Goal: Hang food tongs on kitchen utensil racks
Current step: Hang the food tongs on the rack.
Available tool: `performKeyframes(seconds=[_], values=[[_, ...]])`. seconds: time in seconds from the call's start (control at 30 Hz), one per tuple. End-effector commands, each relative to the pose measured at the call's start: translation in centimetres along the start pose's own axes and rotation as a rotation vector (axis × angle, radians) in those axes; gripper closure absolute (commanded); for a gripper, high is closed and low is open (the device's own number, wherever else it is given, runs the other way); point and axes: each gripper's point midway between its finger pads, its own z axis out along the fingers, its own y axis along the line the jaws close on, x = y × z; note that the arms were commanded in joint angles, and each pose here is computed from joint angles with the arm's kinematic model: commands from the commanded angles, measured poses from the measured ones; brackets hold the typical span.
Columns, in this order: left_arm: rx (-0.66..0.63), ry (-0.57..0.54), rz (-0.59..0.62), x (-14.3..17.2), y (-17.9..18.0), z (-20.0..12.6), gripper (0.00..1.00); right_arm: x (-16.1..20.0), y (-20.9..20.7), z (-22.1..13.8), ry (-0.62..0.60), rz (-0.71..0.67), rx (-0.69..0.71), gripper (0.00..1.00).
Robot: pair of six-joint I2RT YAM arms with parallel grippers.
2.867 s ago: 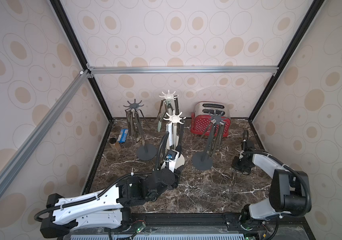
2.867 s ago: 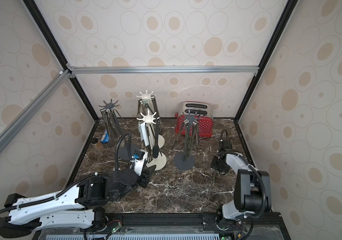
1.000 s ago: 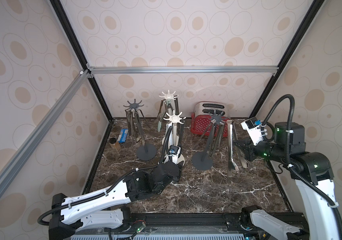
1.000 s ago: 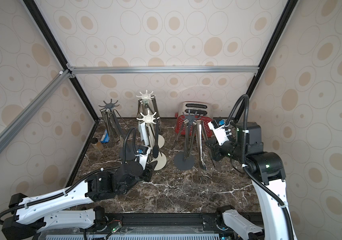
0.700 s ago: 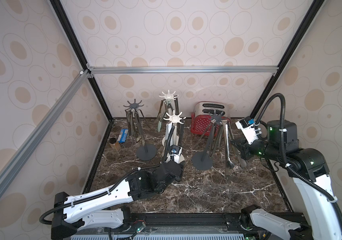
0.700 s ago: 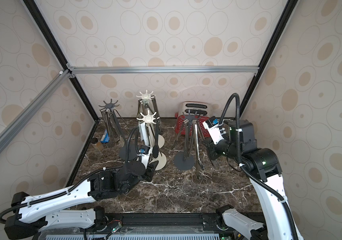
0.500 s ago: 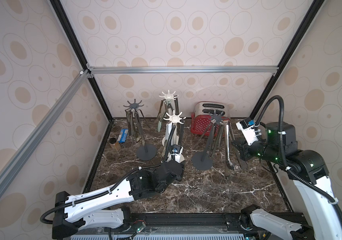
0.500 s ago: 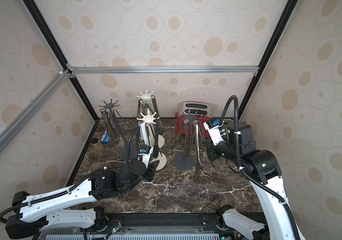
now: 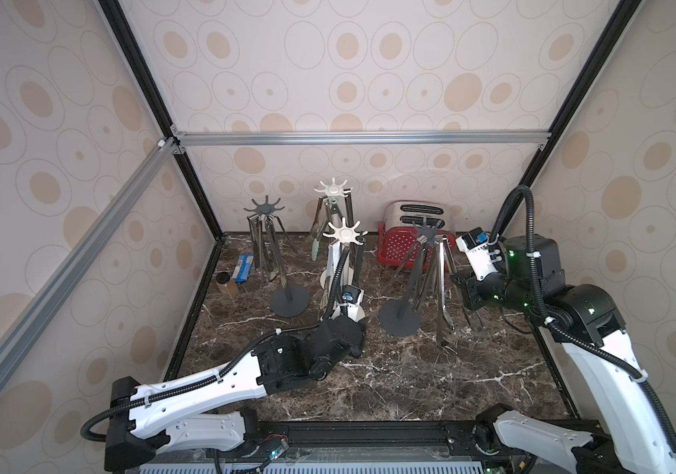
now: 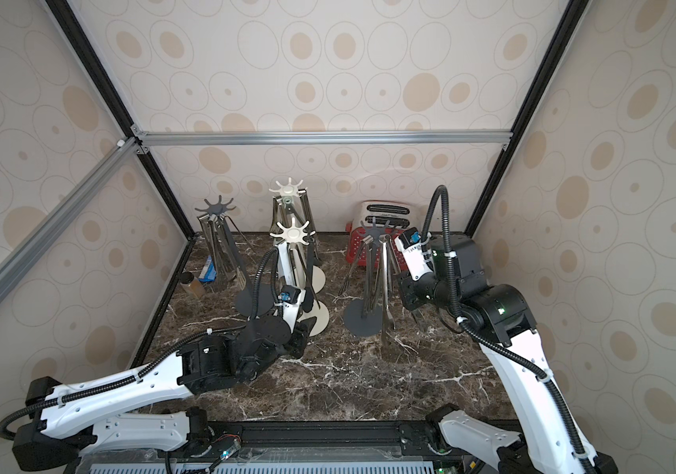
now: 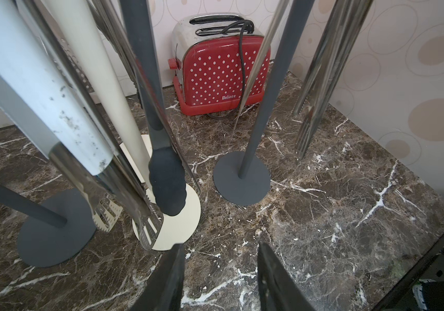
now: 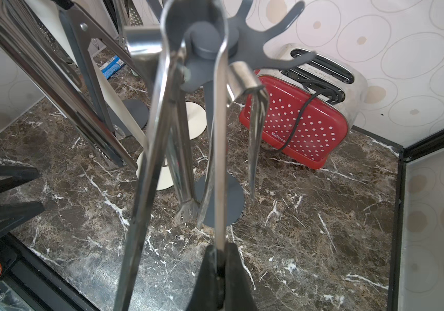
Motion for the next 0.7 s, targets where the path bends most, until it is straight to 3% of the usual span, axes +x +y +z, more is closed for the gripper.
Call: performKeyframes(seconds=[0.0,0.43,0.67], values=[[-0.005,-0.035,-0.019,-1.7,0.2,-0.5,0.56,-0.8,0.0,0.1,-0.033,0.007,0.006,1.00],[-0.005,-0.034,-0.016,-1.7,0.1,-0.4,0.56,-2.0,0.8,-1.4,-0.091,0.012,-0.036,1.00],[0.001,-0.032,-0.015,-1.7,-0.2,-0.3,0.56,-1.8,1.2,-0.5,-0.070,0.011,-0.048,1.00]])
